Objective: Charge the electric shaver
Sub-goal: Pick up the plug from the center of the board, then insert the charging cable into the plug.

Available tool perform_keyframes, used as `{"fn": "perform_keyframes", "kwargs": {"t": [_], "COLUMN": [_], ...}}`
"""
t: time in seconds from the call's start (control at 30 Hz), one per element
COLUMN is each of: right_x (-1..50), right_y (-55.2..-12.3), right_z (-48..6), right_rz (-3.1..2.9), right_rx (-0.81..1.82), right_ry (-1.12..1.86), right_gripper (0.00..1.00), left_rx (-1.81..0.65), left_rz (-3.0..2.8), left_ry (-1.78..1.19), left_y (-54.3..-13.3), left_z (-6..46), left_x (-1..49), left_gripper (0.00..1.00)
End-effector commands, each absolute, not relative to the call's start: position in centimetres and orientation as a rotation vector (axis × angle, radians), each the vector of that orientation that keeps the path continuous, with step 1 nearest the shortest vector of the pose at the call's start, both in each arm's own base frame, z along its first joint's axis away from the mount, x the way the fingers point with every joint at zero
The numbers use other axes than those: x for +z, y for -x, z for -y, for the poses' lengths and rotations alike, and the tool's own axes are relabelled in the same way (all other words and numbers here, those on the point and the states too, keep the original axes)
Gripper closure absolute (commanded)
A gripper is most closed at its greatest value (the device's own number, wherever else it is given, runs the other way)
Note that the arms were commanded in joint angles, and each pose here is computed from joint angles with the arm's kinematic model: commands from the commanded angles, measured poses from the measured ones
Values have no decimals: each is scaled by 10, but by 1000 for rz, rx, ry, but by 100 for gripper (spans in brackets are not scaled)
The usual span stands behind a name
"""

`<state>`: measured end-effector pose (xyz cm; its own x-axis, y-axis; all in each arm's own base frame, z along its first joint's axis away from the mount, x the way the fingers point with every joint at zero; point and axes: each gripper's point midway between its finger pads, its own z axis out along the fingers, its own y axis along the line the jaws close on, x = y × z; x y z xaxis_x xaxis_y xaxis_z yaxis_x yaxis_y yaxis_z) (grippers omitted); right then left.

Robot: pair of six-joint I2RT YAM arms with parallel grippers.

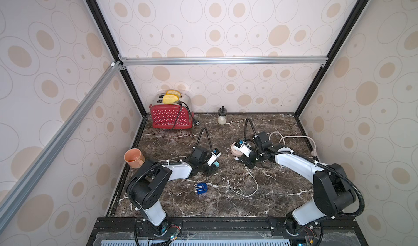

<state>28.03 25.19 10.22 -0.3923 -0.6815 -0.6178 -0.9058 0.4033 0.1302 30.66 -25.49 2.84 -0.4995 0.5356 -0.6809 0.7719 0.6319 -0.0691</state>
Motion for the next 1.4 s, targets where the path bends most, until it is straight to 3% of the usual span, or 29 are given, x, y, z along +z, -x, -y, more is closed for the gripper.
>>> {"fn": "perform_keyframes", "kwargs": {"t": [0.0, 0.13, 0.3, 0.43, 0.57, 0.67, 0.97, 1.37], "right_x": [103, 103, 102, 101, 100, 102, 111, 119], "right_y": [-277, -277, -278, -276, -272, -270, -260, -245], "right_z": [-255, -255, -255, -255, -257, -259, -266, -270], "right_rz": [-2197, -2197, -2199, -2197, -2209, -2222, -2244, -2261], "right_rx": [671, 672, 669, 679, 714, 743, 843, 863], "right_ry": [1388, 1386, 1391, 1398, 1413, 1425, 1490, 1603], "right_gripper": [100, 100, 100, 100, 100, 100, 100, 100], "left_rx": [-486, -490, -502, -514, -552, -585, -732, -755], "left_rz": [-2232, -2227, -2221, -2208, -2181, -2128, -1804, -1587], "left_ry": [-1026, -1041, -1067, -1070, -1107, -1164, -1263, -1578], "left_y": [-302, -298, -296, -299, -297, -293, -304, -296], "left_z": [253, 252, 254, 258, 264, 269, 271, 281], "left_x": [25, 25, 24, 27, 34, 46, 107, 125], "left_gripper": [45, 44, 55, 68, 90, 96, 100, 100]}}
